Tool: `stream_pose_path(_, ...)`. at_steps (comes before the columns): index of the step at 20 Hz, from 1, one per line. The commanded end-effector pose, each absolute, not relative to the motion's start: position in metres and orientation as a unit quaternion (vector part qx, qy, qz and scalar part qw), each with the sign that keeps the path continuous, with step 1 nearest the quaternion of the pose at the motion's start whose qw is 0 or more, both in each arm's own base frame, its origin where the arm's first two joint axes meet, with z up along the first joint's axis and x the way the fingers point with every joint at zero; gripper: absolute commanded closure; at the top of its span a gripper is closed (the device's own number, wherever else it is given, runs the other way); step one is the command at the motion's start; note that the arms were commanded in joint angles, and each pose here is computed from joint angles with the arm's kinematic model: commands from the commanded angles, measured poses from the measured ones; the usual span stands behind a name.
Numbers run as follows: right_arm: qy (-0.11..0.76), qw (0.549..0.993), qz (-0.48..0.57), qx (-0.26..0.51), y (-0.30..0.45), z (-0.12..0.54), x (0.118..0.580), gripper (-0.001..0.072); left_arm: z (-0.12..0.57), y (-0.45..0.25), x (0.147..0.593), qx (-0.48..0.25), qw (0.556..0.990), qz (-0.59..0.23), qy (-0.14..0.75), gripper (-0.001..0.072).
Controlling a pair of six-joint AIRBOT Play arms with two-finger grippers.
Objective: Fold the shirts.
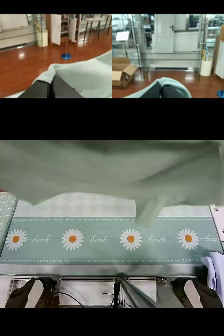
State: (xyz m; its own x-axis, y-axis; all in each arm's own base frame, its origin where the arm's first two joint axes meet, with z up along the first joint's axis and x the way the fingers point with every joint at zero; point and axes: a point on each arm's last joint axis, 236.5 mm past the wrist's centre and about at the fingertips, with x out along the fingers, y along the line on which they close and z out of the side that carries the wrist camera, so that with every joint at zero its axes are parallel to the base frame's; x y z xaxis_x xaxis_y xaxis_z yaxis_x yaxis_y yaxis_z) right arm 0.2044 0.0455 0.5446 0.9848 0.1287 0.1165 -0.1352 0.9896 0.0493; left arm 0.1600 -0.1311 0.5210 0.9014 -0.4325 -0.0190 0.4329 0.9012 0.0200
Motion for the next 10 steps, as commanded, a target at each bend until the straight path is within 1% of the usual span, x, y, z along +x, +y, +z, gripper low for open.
stream_pose_path(1, 0.009, 1.0, 0.024, -0.002, 0.061, 0.521, 0.141, 0.0681, 0.493, -0.137, 0.102, 0.024, 0.985, -0.16, 0.056, 0.0683)
stream_pose_path(3, 0.066, 0.998, -0.008, -0.013, 0.053, 0.491, 0.124, 0.0682, 0.456, -0.125, 0.092, 0.032, 0.979, -0.148, 0.134, 0.0685)
stream_pose_path(5, 0.145, 0.989, 0.015, -0.016, 0.055, 0.456, 0.121, 0.0683, 0.446, -0.121, 0.095, 0.012, 0.973, -0.166, 0.157, 0.0685)
stream_pose_path(6, 0.181, 0.983, 0.017, -0.013, 0.048, 0.441, 0.124, 0.0682, 0.436, -0.117, 0.103, -0.001, 0.969, -0.171, 0.179, 0.0684)
stream_pose_path(8, 0.216, 0.976, 0.007, -0.005, 0.028, 0.425, 0.14, 0.0683, 0.406, -0.106, 0.127, -0.014, 0.956, -0.177, 0.234, 0.0684)
stream_pose_path(10, 0.283, 0.959, 0.012, 0.002, 0.014, 0.389, 0.169, 0.0683, 0.364, -0.092, 0.155, -0.029, 0.936, -0.179, 0.301, 0.0685)
